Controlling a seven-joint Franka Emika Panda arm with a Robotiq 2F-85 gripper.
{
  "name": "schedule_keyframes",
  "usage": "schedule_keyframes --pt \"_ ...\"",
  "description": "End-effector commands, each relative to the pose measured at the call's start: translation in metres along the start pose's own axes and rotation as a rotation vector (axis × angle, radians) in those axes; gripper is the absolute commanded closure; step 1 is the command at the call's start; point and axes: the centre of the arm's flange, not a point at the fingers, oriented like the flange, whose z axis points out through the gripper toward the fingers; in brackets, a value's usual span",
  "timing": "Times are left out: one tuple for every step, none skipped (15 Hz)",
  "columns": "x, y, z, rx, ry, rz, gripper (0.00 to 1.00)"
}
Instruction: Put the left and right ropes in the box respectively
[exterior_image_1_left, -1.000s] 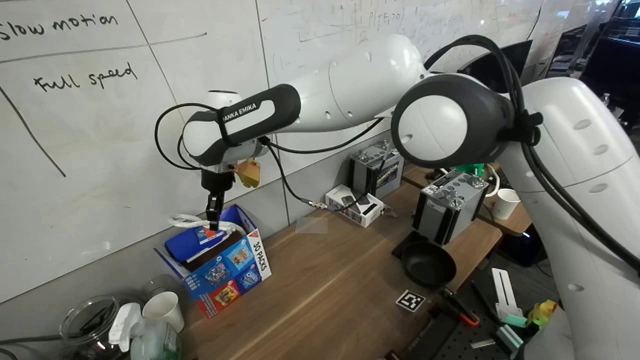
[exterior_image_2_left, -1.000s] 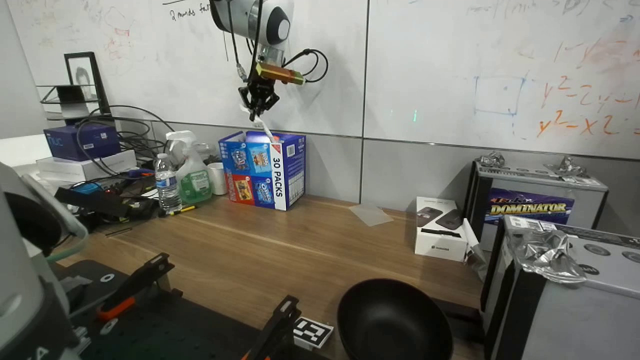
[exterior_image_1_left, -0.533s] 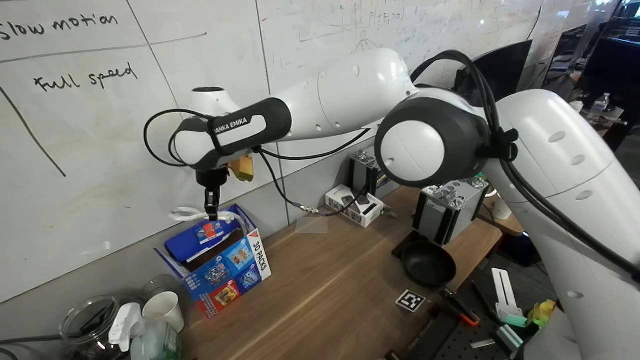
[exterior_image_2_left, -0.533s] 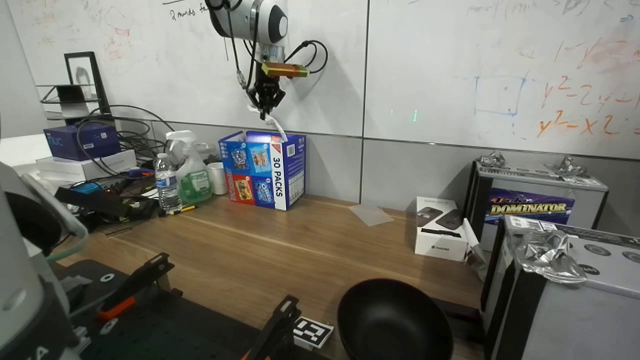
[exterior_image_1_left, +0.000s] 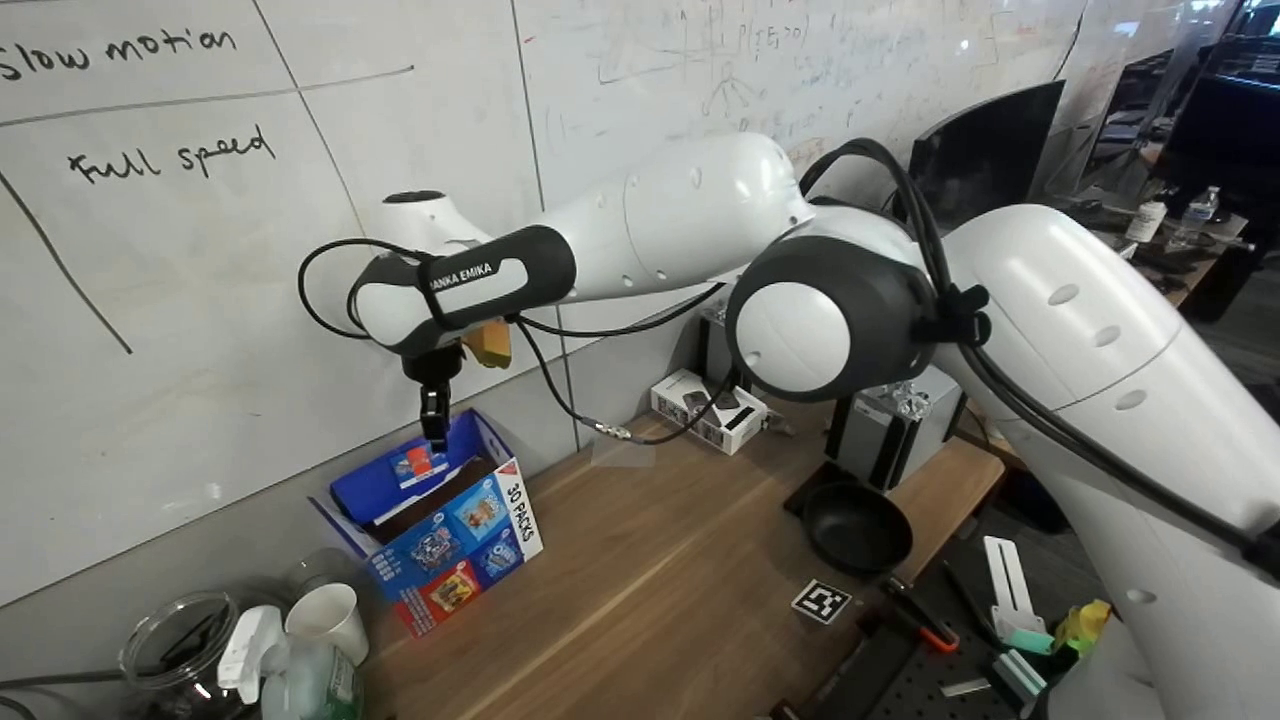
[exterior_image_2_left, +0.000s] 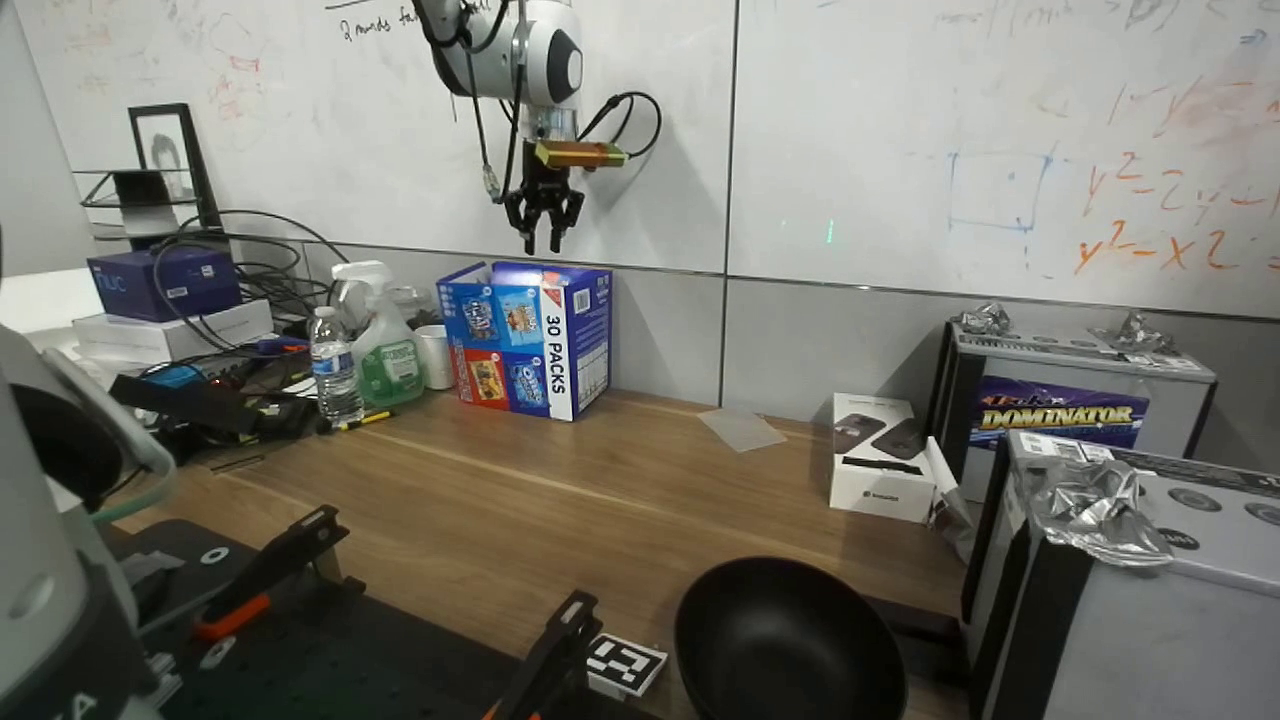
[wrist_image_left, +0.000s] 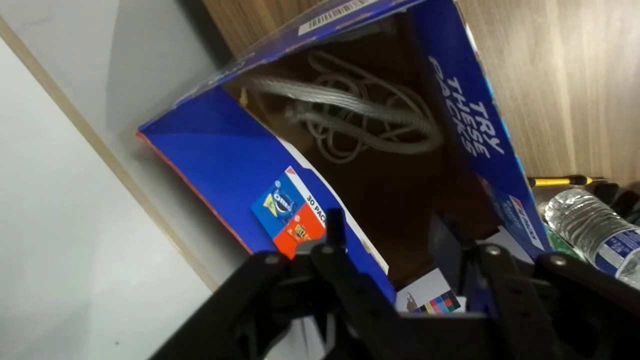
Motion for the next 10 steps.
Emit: schedule_keyframes --pt "0.005 0.015 -0.006 0.005 -0.040 0.025 0.17" --pt "0.000 0.011 -0.007 0.014 -0.068 0.057 0.11" --pt "-0.010 0.009 -0.017 0.021 -0.103 0.106 0.02" --pt "-0.022 0.002 -0.023 0.011 -0.138 0.173 0.00" --pt "-0.033 -0.001 -0.029 0.014 -0.157 0.225 0.00" --pt "-0.049 -0.011 -0.046 0.010 -0.165 0.284 0.00" --pt "-0.062 -0.021 -0.058 0.013 -0.173 0.341 0.00" --pt "-0.072 -0.030 -0.071 0.010 -0.183 0.397 0.00" --pt "-0.078 -0.039 -0.076 0.011 -0.193 0.453 0.00" --pt "-0.085 -0.049 -0.082 0.002 -0.202 0.510 0.00"
